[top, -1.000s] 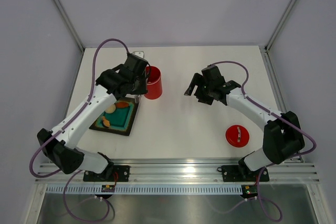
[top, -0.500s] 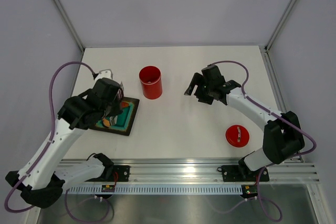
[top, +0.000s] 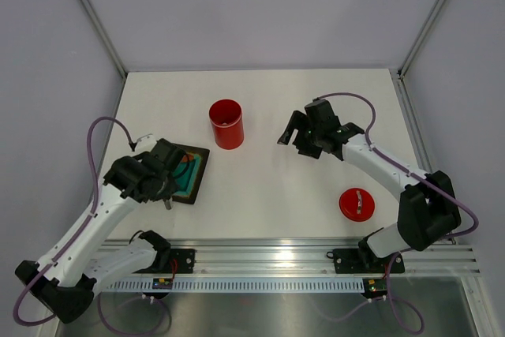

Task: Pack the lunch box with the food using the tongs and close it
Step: Pick up the fake food from the plate.

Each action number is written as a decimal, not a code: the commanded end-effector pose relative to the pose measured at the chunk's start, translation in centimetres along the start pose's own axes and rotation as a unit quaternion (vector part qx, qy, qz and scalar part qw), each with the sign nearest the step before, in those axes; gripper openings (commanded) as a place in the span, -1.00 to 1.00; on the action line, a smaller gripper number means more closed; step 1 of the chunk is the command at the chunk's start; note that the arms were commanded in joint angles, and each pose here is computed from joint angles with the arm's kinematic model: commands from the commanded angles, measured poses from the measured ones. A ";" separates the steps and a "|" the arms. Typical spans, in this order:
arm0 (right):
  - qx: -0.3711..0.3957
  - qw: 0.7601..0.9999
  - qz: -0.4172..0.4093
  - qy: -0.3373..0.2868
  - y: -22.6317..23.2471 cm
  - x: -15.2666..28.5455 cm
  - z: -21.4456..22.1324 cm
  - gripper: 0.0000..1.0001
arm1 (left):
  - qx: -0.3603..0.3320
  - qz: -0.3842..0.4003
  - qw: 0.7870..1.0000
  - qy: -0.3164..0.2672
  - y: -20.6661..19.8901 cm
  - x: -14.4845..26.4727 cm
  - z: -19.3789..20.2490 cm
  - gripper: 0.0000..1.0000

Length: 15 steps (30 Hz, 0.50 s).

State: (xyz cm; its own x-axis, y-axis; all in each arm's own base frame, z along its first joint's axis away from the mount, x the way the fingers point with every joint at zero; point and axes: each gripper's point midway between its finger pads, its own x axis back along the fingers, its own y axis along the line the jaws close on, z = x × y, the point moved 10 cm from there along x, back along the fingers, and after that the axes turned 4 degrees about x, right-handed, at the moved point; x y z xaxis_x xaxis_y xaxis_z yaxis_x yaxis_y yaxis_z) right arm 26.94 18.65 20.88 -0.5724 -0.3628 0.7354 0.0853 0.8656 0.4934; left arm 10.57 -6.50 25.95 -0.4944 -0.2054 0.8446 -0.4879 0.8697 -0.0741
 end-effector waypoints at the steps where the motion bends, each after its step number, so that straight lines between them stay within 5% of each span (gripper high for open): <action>1: -0.001 0.999 -0.021 -0.027 0.4 1.2 -0.6 0.71 | -0.017 -0.099 0.994 0.039 2.7 -0.2 1.3 -0.69; 15: -0.004 0.999 -0.029 -0.023 0.6 0.6 -0.7 0.71 | -0.033 -0.090 0.993 0.067 3.9 -0.3 2.2 -0.54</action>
State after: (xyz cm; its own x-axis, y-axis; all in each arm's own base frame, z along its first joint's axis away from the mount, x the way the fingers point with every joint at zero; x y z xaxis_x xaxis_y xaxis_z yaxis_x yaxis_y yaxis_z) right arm 26.58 18.49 20.75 -0.5769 -0.3688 0.7288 0.0820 0.8616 0.5009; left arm 10.06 -5.69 23.75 -0.4188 -0.2423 0.8752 -0.5177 0.8555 -0.0109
